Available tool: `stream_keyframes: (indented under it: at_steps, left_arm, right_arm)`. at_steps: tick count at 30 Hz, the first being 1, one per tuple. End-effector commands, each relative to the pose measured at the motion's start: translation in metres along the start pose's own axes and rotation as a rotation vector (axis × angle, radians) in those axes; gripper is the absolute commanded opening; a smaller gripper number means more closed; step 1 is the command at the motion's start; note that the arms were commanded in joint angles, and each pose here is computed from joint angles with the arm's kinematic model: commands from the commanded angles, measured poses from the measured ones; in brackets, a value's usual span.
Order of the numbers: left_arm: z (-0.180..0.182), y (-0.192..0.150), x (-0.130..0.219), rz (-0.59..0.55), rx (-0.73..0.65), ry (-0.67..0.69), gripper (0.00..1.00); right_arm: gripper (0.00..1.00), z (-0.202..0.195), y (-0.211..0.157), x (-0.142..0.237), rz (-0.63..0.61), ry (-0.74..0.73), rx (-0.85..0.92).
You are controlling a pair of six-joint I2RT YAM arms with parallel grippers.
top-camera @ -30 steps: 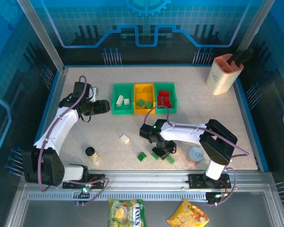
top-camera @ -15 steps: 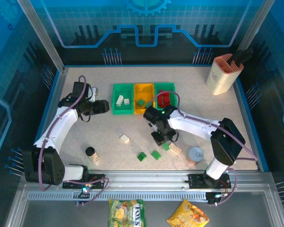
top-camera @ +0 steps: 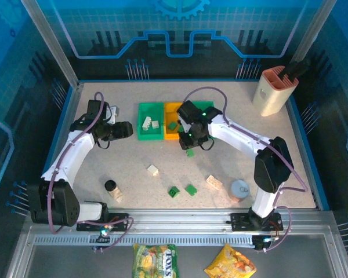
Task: Sort the legos into containers by color
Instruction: Place the lego in the container.
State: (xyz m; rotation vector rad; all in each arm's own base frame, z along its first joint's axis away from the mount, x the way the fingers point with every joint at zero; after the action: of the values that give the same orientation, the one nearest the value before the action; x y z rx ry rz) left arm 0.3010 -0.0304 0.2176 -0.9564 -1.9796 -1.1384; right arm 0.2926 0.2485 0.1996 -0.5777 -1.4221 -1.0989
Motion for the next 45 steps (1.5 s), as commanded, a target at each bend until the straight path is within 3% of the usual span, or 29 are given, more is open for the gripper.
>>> stream_keyframes:
  at_steps: [1,12,21,35,38,42,45]
  left_arm:
    - [0.001,0.001,0.002,-0.008,-0.007,-0.027,0.69]
    - [0.000,0.001,0.008,-0.024,-0.012,-0.030,0.69]
    - [0.002,0.000,0.010,-0.039,-0.014,-0.009,0.69]
    - [0.004,-0.002,0.008,-0.030,-0.010,-0.001,0.70]
    - [0.004,-0.001,0.008,-0.031,-0.010,0.001,0.69]
    - [0.005,-0.001,0.007,-0.030,-0.011,0.002,0.69]
    - [0.004,-0.001,0.006,-0.029,-0.010,0.002,0.69]
  right_arm:
    - [0.28,-0.007,0.035,0.008,-0.117,0.011,-0.064]
    - [0.28,-0.026,0.110,-0.005,-0.324,0.063,-0.196]
    - [0.28,-0.046,0.149,-0.043,-0.373,0.147,-0.306]
    - [0.29,-0.061,0.169,-0.086,-0.358,0.202,-0.379]
    - [0.32,-0.062,0.166,-0.101,-0.328,0.204,-0.381]
    - [0.43,-0.062,0.168,-0.096,-0.334,0.219,-0.377]
    - [0.45,-0.062,0.168,-0.088,-0.345,0.219,-0.371]
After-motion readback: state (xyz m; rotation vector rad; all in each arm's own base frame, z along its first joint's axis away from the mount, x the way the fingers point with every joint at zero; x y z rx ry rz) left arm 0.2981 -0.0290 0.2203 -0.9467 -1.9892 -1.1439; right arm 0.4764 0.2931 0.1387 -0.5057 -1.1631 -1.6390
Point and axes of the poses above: each hand's point on the last joint's axis, 136 mm out from that joint toward the fingers, its own x axis back along the fingers, its own z axis along the line the jaws close on, y = z × x, the point moved 7 cm from there along x, back along the fingers, and after that the axes turned 7 degrees about x, right-handed, at the moved point
